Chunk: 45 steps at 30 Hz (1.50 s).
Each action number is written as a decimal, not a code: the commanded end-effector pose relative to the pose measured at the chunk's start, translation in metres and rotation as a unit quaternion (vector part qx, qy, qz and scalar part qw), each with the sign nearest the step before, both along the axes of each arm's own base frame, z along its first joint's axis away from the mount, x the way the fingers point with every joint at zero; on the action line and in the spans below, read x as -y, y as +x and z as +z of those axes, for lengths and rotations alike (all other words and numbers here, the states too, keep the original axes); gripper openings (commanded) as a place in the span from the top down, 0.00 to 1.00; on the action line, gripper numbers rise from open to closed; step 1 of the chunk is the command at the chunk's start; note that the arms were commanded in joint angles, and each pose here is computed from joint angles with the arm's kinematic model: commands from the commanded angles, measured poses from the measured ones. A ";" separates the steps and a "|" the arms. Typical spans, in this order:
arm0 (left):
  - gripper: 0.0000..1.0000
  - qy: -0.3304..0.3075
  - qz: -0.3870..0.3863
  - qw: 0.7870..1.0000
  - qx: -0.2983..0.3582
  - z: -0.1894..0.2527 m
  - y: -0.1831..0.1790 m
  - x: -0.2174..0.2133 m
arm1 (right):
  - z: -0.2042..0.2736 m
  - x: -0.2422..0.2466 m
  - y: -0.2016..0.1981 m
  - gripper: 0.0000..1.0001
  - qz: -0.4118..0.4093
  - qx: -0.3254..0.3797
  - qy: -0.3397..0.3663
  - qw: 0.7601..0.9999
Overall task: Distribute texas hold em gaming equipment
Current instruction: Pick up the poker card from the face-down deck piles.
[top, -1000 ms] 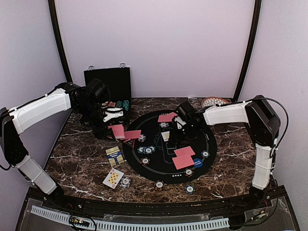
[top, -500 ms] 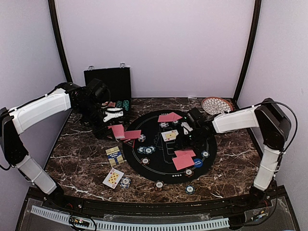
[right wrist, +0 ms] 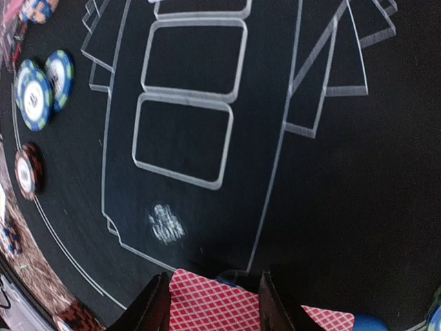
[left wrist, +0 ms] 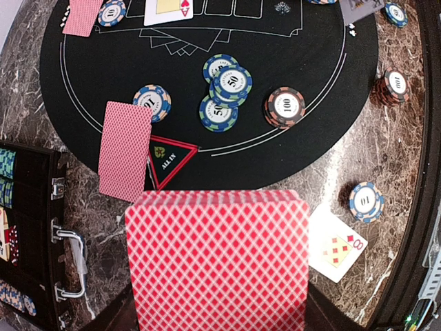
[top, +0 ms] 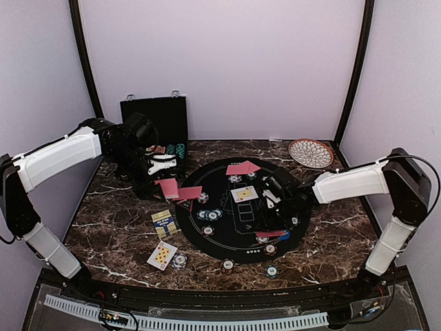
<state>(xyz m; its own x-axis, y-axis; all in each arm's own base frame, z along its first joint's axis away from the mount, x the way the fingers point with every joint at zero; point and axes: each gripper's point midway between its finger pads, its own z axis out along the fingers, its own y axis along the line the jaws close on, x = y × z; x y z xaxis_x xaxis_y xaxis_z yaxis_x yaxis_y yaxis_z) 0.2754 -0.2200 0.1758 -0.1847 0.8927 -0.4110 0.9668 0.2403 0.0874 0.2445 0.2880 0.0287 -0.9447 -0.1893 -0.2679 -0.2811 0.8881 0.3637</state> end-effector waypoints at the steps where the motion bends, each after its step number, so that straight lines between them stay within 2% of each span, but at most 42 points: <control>1: 1.00 -0.014 -0.004 1.000 -0.003 0.006 -0.007 -0.001 | -0.008 0.021 -0.026 0.55 -0.008 -0.039 -0.039 0.998; 4: 1.00 -0.014 -0.005 1.000 -0.004 0.005 -0.007 -0.001 | -0.004 0.018 -0.017 0.55 -0.006 -0.029 -0.046 0.998; 11: 1.00 -0.014 -0.004 1.000 -0.001 0.007 -0.007 -0.001 | 0.025 -0.008 0.033 0.54 0.006 0.013 -0.037 0.999; 15: 1.00 -0.013 -0.004 1.000 0.000 0.007 -0.008 -0.002 | 0.031 -0.017 0.039 0.55 0.014 0.017 -0.029 0.999; 22: 1.00 -0.014 -0.004 1.000 -0.002 0.005 -0.009 -0.002 | -0.002 -0.003 0.022 0.57 0.014 -0.011 -0.046 0.999; 31: 1.00 -0.016 -0.006 1.000 -0.002 0.006 -0.009 -0.001 | -0.030 0.008 -0.029 0.61 0.022 -0.054 -0.054 0.997; 37: 1.00 -0.018 -0.006 1.000 -0.003 0.007 -0.009 -0.001 | -0.025 0.018 -0.059 0.63 0.022 -0.063 -0.060 0.996; 45: 1.00 -0.021 -0.007 1.000 -0.006 0.007 -0.010 0.000 | 0.011 0.015 -0.047 0.63 0.014 -0.028 -0.058 0.998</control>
